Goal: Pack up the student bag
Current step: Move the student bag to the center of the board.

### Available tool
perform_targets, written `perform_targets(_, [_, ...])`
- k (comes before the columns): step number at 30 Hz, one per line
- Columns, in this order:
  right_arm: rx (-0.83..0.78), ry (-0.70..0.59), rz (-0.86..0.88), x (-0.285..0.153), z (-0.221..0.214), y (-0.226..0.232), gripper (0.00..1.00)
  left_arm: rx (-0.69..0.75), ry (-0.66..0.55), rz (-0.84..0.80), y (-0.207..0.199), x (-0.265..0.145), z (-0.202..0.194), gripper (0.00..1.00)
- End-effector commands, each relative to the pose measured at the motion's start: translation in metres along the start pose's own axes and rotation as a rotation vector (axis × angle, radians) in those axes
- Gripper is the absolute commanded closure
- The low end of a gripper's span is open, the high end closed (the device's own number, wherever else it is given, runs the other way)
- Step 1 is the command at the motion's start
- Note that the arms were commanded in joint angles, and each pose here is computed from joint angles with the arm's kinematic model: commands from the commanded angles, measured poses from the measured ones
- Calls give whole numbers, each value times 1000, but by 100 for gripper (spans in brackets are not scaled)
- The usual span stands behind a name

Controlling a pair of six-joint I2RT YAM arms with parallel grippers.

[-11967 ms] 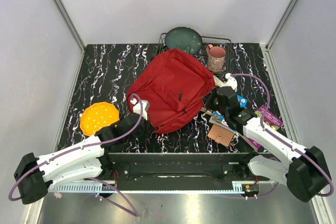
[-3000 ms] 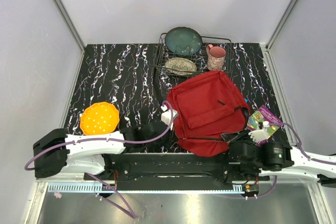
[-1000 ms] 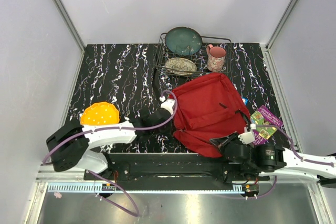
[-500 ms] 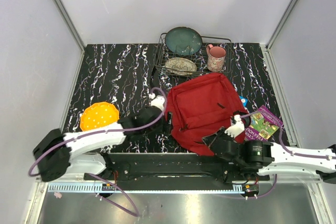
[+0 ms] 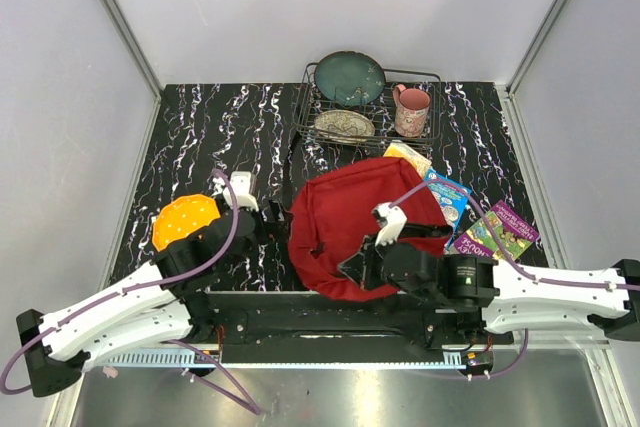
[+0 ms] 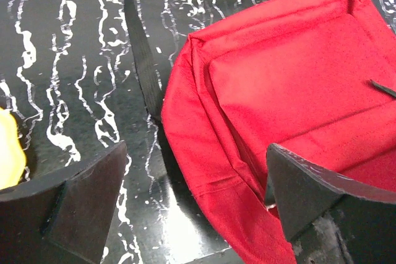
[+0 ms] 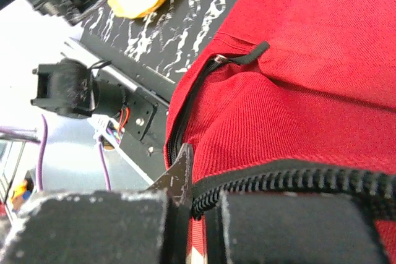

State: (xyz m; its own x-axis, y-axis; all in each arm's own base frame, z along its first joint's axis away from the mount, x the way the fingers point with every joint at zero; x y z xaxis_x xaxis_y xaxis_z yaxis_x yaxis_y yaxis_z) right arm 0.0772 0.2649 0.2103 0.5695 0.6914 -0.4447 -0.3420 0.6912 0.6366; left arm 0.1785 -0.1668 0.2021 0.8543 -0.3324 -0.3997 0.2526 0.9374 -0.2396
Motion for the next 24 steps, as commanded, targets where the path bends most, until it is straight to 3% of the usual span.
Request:
perform_targets(1, [-113,42,284,-4,7,64,100,-2,-39,101,17,-6,12,1])
perform_targets(7, [-195,176,374,19,-22,90,100,-10,-48,119,19,-8,16,1])
perform_targets(12, [-238,160,386,40,-24,101,100,-18,-59,123,21,-12,19,1])
perform_targets(17, [-299,217,512,42,-29,130,100,-27,-61,140,28,-17,18,1])
perform_targets(24, [-250,305,515,92,-36,102,100,-53,-78,169,37,-22,17,1])
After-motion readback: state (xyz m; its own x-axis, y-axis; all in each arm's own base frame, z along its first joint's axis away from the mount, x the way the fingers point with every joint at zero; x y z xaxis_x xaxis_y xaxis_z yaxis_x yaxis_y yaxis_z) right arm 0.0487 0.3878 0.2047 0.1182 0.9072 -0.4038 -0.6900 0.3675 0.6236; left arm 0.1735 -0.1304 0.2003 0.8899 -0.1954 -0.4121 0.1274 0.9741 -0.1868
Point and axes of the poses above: each gripper's point midway between its finger pads, its own x axis out along the fingers, its own y axis along the line the jaws close on, z = x × y, the point moved 3 cm from there along -x, back along the fingers, and after that the axes turned 4 degrees about x, right-handed, at the moved point
